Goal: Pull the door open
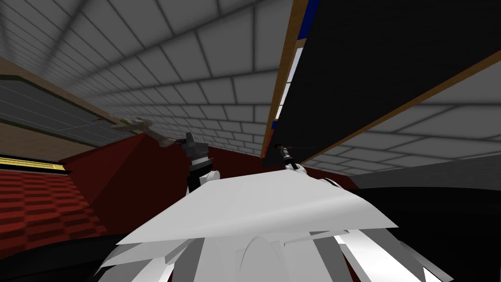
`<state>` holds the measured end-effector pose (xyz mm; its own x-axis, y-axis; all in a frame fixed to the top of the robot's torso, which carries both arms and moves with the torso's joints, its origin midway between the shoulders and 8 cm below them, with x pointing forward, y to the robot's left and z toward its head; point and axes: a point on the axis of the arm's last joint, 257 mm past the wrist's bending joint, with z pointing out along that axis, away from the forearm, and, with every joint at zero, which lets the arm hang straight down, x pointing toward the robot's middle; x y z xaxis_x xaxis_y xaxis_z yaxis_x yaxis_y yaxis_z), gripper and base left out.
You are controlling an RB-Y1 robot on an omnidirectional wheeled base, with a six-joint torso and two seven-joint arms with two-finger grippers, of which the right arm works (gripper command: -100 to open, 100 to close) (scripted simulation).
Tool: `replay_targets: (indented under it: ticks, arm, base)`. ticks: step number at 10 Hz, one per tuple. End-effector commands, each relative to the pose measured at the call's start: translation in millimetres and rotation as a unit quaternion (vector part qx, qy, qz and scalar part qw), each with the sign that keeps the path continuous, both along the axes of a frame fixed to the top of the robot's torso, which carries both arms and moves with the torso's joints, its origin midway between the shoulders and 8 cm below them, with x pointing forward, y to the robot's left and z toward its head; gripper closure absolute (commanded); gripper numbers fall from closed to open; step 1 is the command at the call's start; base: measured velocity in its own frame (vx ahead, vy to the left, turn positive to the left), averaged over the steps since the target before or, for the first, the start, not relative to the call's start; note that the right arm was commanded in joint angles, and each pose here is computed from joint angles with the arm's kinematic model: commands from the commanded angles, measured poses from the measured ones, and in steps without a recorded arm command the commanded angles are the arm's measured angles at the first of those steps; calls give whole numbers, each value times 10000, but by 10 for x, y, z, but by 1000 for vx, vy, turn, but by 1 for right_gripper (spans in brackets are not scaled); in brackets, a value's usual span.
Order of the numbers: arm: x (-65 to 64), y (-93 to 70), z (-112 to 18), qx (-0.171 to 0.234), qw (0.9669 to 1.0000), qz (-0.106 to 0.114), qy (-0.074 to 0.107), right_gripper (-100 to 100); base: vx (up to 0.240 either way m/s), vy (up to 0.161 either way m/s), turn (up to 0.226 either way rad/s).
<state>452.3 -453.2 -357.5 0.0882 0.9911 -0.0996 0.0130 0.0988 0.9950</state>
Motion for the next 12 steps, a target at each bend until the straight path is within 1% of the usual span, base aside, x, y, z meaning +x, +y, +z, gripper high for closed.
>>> replay_targets:
  ticks: [1,2,4,5,6,7,8,9,12]
  arm:
    - [-69,35,8,-15,9999,160,-14,100]
    - [-104,47,14,-19,9997,244,-20,100]
    - [-207,86,26,-20,9988,482,-24,100]
    - [-232,97,27,-18,9985,540,-23,100]
    - [-210,109,10,-6,9988,499,-6,100]
    - [-329,106,-17,4,9982,602,10,100]
    - [-353,101,-14,1,9980,626,6,100]
    - [-436,83,-6,-7,9975,707,-5,100]
    - [-614,53,13,-16,9961,883,-19,100]
  base:
    - [-251,-71,139]
    - [-246,-102,125]
    - [-280,-100,133]
    - [-263,-103,97]
    - [-112,-35,19]
    - [-179,-45,162]
    - [-189,-82,167]
    - [-175,-88,201]
    - [-231,-104,162]
